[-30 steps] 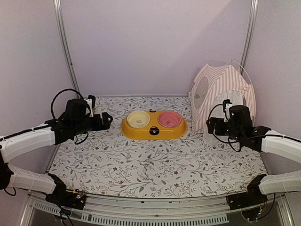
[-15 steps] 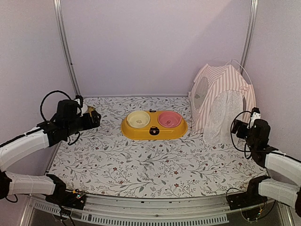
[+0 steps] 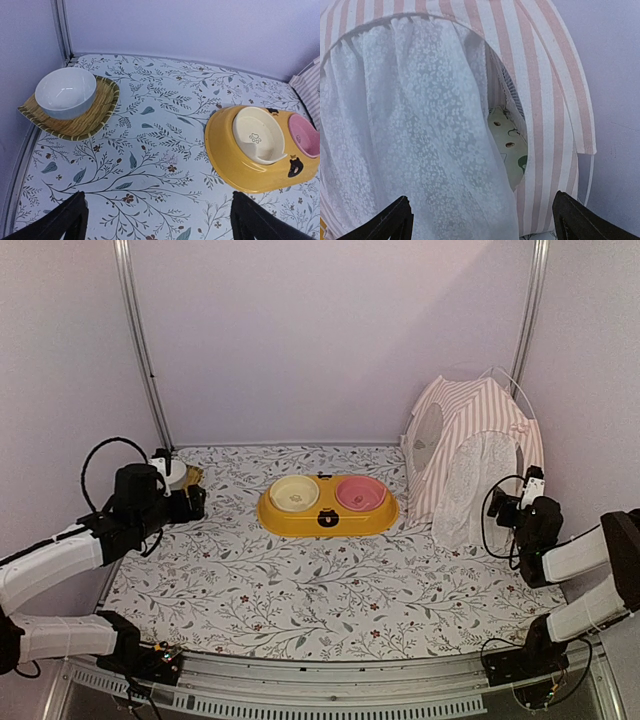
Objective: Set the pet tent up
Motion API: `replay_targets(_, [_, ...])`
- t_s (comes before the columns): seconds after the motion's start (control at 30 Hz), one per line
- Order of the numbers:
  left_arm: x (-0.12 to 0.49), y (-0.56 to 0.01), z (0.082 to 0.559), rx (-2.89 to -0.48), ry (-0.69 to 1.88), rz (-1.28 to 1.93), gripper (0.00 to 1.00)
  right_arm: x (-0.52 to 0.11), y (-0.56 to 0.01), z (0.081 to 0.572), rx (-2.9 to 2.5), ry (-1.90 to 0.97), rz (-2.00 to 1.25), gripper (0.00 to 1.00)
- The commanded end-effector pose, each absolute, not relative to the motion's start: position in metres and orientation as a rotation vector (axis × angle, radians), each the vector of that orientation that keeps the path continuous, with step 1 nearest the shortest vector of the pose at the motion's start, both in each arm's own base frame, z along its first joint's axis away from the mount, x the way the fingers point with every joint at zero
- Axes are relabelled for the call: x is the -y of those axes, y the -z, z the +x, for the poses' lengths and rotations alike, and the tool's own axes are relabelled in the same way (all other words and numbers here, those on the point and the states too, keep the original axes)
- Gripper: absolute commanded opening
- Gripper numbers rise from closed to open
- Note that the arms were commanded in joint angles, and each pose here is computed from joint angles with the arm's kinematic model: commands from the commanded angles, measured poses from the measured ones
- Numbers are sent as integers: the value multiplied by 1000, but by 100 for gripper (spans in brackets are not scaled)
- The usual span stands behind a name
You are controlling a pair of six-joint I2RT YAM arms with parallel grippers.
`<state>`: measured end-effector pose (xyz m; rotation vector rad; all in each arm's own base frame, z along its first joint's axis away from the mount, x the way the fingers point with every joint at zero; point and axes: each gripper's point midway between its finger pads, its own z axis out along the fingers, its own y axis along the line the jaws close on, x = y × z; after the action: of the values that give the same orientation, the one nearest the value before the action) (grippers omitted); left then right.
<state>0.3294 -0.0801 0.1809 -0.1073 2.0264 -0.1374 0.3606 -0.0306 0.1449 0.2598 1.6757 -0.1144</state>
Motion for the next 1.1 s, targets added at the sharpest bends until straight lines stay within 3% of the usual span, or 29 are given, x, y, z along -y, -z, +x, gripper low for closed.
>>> replay_targets(0.0, [70, -190, 334, -1950, 103, -82, 99, 24, -173, 363, -1496, 96, 187, 99])
replay_targets(0.23, [28, -165, 339, -1951, -72, -202, 100, 19, -158, 376, -1559, 108, 135, 99])
replay_targets(0.53, [-19, -173, 360, -1732, -303, -290, 99, 20, -159, 375, -1555, 110, 139, 99])
replay_targets(1.0, [-36, -185, 339, -1413, -351, -252, 99, 20, -159, 375, -1555, 108, 136, 99])
replay_targets(1.07, [-29, -179, 343, -1454, -313, -221, 99, 20, -159, 375, -1554, 109, 137, 99])
